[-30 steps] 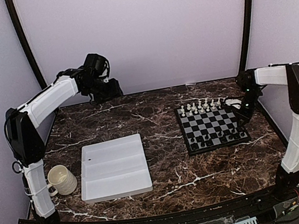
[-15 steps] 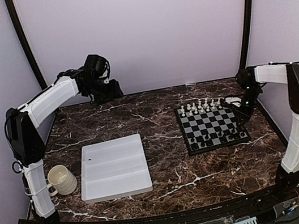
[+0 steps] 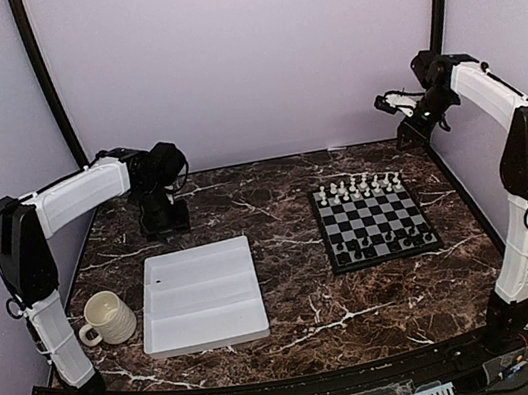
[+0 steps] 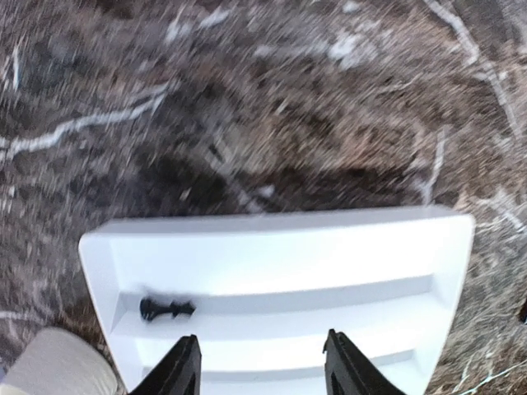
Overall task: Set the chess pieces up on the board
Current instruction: Move the queen to the storage box.
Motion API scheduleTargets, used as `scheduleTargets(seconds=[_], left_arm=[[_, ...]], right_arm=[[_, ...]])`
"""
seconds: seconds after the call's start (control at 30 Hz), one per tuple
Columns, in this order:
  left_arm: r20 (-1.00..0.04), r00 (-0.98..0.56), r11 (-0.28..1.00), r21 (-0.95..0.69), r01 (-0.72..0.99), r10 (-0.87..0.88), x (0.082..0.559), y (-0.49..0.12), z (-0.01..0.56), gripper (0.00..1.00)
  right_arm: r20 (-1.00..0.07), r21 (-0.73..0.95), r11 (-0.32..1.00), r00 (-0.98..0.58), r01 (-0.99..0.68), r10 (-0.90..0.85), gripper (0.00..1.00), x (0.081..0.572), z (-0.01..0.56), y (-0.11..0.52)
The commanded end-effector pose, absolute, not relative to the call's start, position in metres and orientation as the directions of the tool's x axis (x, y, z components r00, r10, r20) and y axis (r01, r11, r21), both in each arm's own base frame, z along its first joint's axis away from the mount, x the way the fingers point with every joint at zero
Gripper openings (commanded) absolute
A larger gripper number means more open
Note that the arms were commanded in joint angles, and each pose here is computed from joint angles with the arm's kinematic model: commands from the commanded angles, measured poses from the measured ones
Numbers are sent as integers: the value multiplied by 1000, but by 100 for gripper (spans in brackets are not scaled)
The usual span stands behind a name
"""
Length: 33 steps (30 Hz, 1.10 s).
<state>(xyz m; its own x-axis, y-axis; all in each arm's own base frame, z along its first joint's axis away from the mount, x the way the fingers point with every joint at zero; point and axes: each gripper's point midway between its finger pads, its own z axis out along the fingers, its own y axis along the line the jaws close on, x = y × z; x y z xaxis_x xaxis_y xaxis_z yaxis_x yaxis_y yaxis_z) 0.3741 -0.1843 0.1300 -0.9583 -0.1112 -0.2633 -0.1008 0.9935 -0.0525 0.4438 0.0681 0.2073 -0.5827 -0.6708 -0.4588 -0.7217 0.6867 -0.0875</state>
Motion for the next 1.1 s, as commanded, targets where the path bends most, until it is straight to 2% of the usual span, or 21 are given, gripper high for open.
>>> scheduleTargets(seconds=[0.0, 0.1, 0.2, 0.47, 0.63, 0.93, 1.07], left_arm=[[-159, -969, 978, 55, -199, -188, 317, -146, 128, 54], [-97, -971, 965, 124, -232, -220, 304, -129, 115, 57], [-70, -968, 961, 124, -247, -240, 310, -121, 105, 59], [-40, -962, 959, 80, -272, -270, 330, -118, 83, 45], [-36, -950, 947, 68, -313, -311, 338, -109, 70, 45], [35, -937, 936, 76, -343, -346, 329, -100, 48, 42], [74, -928, 929, 83, -361, -366, 317, -100, 37, 46]], right_arm=[[-467, -5, 672, -593, -740, -656, 42, 449, 195, 86], [-461, 28, 649, -586, -760, -666, 42, 445, 185, 101], [-458, 43, 627, -573, -778, -680, 42, 441, 180, 114], [-454, 45, 602, -553, -797, -698, 42, 440, 177, 126], [-443, 44, 592, -547, -805, -710, 42, 436, 174, 131], [-405, 54, 574, -543, -817, -735, 42, 424, 162, 140], [-403, 54, 575, -545, -816, -736, 42, 425, 160, 140]])
